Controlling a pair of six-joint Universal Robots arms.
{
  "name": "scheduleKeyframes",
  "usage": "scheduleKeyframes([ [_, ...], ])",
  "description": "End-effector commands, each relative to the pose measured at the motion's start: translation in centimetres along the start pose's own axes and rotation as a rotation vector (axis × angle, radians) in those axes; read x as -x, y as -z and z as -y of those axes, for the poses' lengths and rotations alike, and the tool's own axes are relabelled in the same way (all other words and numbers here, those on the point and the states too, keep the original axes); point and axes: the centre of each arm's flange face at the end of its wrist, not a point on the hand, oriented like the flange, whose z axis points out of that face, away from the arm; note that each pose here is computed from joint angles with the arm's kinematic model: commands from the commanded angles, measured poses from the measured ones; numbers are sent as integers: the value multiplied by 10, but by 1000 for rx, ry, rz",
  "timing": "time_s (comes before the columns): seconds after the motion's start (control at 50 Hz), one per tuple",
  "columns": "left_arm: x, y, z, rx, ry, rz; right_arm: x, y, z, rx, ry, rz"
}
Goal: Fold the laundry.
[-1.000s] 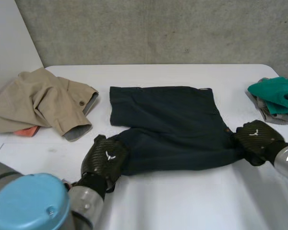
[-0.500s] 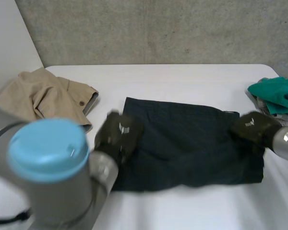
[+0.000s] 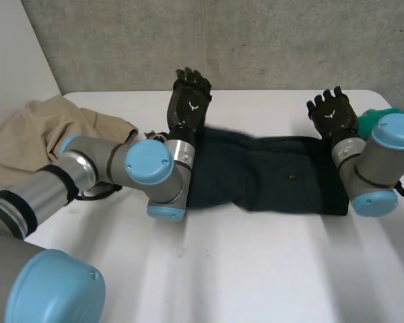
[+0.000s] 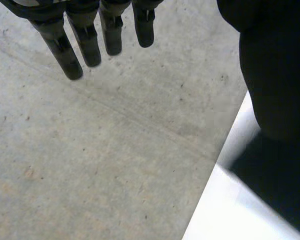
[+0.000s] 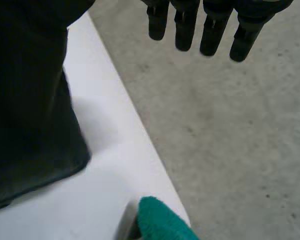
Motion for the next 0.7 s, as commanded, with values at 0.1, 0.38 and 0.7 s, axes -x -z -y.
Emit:
scheduleKeyframes([
  [0.1, 25, 21, 34, 18, 91, -39, -34, 42, 51, 37, -147, 28],
  [0.38, 67, 107, 60, 138, 306, -151, -17, 124, 8, 389, -400, 309],
  [0.7, 70, 124, 60, 172, 348, -167, -27, 108, -39, 406, -277, 170],
])
